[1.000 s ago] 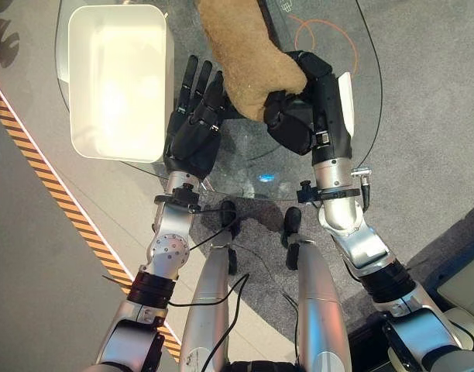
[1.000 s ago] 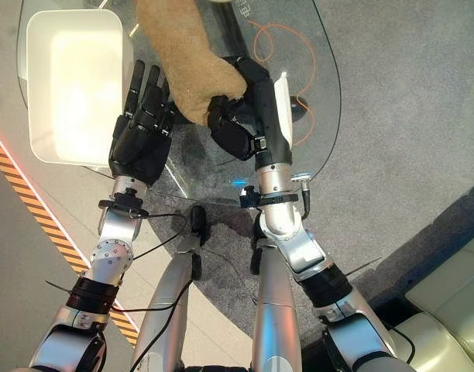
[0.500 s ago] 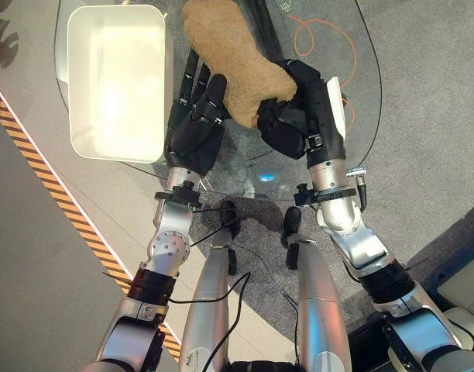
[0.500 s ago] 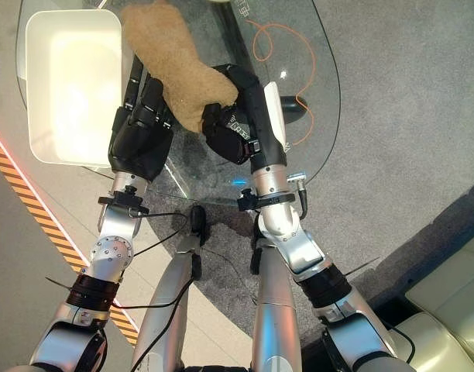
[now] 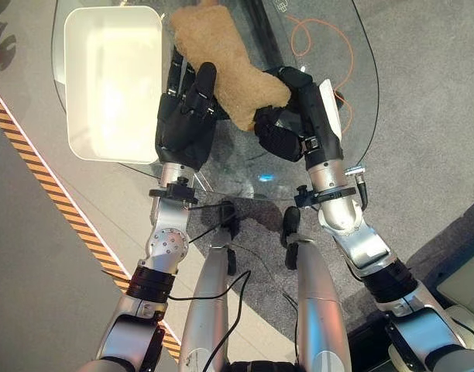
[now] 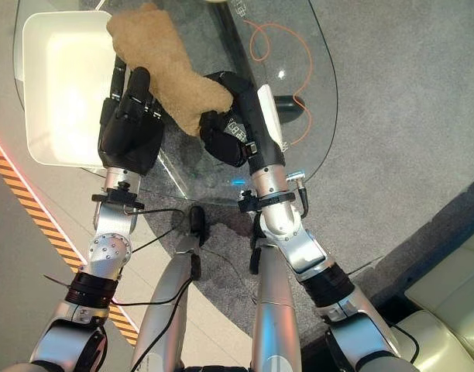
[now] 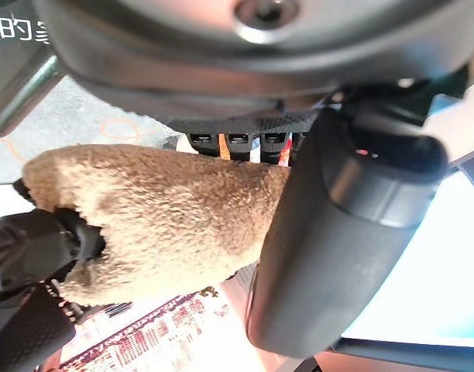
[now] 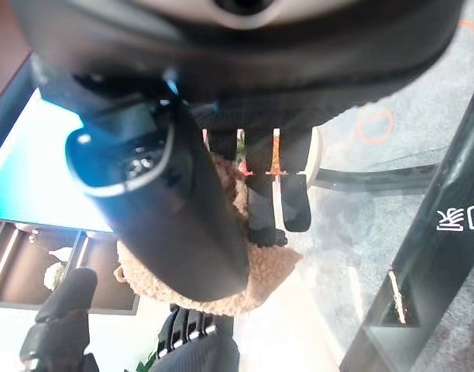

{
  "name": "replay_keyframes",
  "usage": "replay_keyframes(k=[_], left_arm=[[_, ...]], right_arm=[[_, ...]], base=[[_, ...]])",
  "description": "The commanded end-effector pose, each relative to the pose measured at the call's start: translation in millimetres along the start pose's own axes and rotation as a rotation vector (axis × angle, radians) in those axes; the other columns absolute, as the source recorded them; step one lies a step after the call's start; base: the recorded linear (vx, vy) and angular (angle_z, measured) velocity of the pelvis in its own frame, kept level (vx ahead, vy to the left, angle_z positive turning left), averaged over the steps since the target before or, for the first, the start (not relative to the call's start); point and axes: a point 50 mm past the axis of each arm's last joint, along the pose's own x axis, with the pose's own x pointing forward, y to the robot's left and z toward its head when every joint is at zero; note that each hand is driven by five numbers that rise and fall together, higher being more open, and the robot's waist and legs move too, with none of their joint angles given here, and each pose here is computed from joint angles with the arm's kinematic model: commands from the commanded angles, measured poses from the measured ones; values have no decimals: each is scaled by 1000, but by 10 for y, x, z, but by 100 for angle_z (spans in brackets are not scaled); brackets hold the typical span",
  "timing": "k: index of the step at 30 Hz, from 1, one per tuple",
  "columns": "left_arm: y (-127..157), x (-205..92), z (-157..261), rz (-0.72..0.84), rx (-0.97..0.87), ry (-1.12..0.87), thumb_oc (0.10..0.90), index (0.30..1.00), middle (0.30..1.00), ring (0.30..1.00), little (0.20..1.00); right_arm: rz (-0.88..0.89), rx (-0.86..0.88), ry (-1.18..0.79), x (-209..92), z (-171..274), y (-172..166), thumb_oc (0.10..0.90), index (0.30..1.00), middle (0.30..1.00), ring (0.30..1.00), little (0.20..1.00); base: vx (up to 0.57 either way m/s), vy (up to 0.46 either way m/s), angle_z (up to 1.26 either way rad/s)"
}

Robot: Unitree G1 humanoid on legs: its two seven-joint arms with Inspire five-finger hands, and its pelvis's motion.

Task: Wipe the table with a cloth and put it in the basket.

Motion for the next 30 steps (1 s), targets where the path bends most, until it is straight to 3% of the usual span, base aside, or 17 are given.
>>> replay_keyframes(k=[1,30], left_arm=[[-720,268,485,-398,20,-265,800,900,900,900,900],[-735,337,308,-384,120,-99,800,900,900,900,900]], right_arm=[[2,86,-434,168,880,-7,100,300,300,300,200],[249,20,-440,211,938,179,100,300,300,300,200]], base=[[0,0,0],[0,0,0]])
